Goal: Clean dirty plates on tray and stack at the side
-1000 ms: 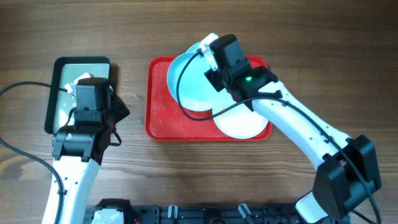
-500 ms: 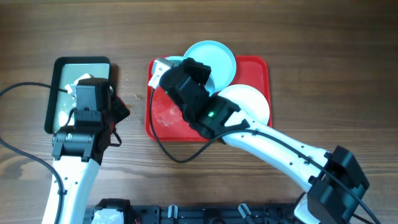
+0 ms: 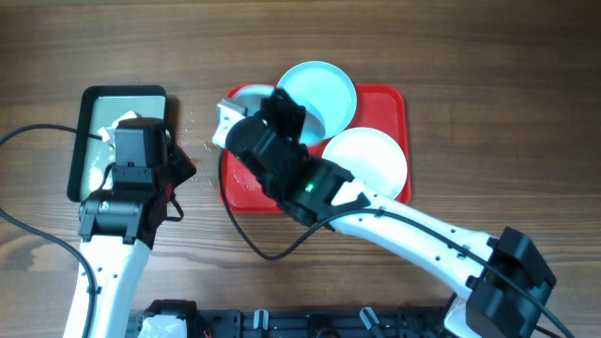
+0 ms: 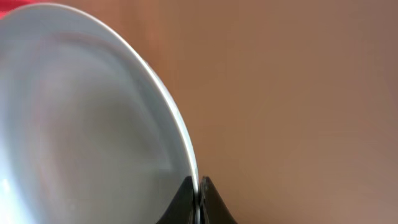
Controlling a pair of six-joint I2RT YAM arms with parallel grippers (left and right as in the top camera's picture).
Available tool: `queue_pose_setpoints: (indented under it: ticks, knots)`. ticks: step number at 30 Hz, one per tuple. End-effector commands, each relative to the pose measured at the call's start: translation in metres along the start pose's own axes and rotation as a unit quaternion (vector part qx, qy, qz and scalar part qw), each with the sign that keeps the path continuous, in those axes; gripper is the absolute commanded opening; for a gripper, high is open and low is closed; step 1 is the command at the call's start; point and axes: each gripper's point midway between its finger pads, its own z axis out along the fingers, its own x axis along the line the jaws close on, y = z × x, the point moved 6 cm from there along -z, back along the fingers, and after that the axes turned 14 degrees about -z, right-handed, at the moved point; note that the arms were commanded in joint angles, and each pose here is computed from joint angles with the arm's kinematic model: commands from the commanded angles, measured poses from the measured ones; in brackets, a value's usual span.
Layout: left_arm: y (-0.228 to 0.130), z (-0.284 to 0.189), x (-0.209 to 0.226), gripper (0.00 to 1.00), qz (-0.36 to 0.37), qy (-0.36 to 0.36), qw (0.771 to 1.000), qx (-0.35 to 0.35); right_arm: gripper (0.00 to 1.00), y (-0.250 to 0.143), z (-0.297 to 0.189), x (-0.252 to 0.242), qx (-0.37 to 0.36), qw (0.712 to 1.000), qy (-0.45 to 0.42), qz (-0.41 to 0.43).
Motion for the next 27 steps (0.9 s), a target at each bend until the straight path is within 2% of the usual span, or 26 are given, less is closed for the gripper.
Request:
queue_pose_setpoints:
  ticks: [1, 2, 4, 7, 10, 12, 13, 15, 16, 21, 23, 27]
  knots:
    - [0.000, 0.001, 0.001, 0.04, -0.007, -0.001, 1.000, 0.002, 0.04, 0.007, 0.006, 0.038, -0.172, 0.957, 0.209, 0.103]
    - [0.000, 0.001, 0.001, 0.04, -0.007, -0.001, 1.000, 0.002, 0.04, 0.000, 0.010, 0.036, -0.164, 0.951, 0.223, 0.142]
    - [0.000, 0.001, 0.001, 0.04, -0.004, 0.000, 1.000, 0.000, 0.04, -0.034, 0.029, 0.017, -0.085, 0.940, 0.191, 0.268]
    - [0.000, 0.001, 0.001, 0.04, -0.003, 0.000, 1.000, 0.001, 0.04, -0.091, 0.050, -0.009, -0.041, 0.895, 0.172, 0.409]
    - [0.000, 0.001, 0.001, 0.04, -0.003, 0.000, 1.000, 0.000, 0.04, -0.172, 0.078, -0.021, -0.026, 0.806, 0.198, 0.557]
    - [0.000, 0.001, 0.001, 0.04, -0.003, 0.000, 1.000, 0.001, 0.04, -0.213, 0.088, -0.019, -0.019, 0.758, 0.216, 0.616]
    - [0.000, 0.001, 0.001, 0.04, -0.003, 0.000, 1.000, 0.001, 0.04, -0.249, 0.095, -0.013, -0.002, 0.715, 0.222, 0.663]
    - [0.000, 0.001, 0.001, 0.04, -0.003, 0.000, 1.000, 0.001, 0.04, -0.305, 0.102, 0.002, 0.053, 0.652, 0.211, 0.726]
    - [0.000, 0.001, 0.001, 0.04, -0.003, 0.000, 1.000, 0.001, 0.04, -0.337, 0.104, 0.017, 0.093, 0.623, 0.204, 0.750]
    - [0.000, 0.001, 0.001, 0.04, -0.003, 0.000, 1.000, 0.001, 0.04, -0.415, 0.108, 0.085, 0.209, 0.538, 0.218, 0.787]
    - [0.000, 0.001, 0.001, 0.04, -0.003, 0.000, 1.000, 0.001, 0.04, -0.434, 0.110, 0.109, 0.244, 0.515, 0.219, 0.792]
    - [-0.001, 0.003, 0.001, 0.04, -0.002, 0.003, 1.000, 0.004, 0.04, -0.452, 0.113, 0.130, 0.287, 0.493, 0.206, 0.795]
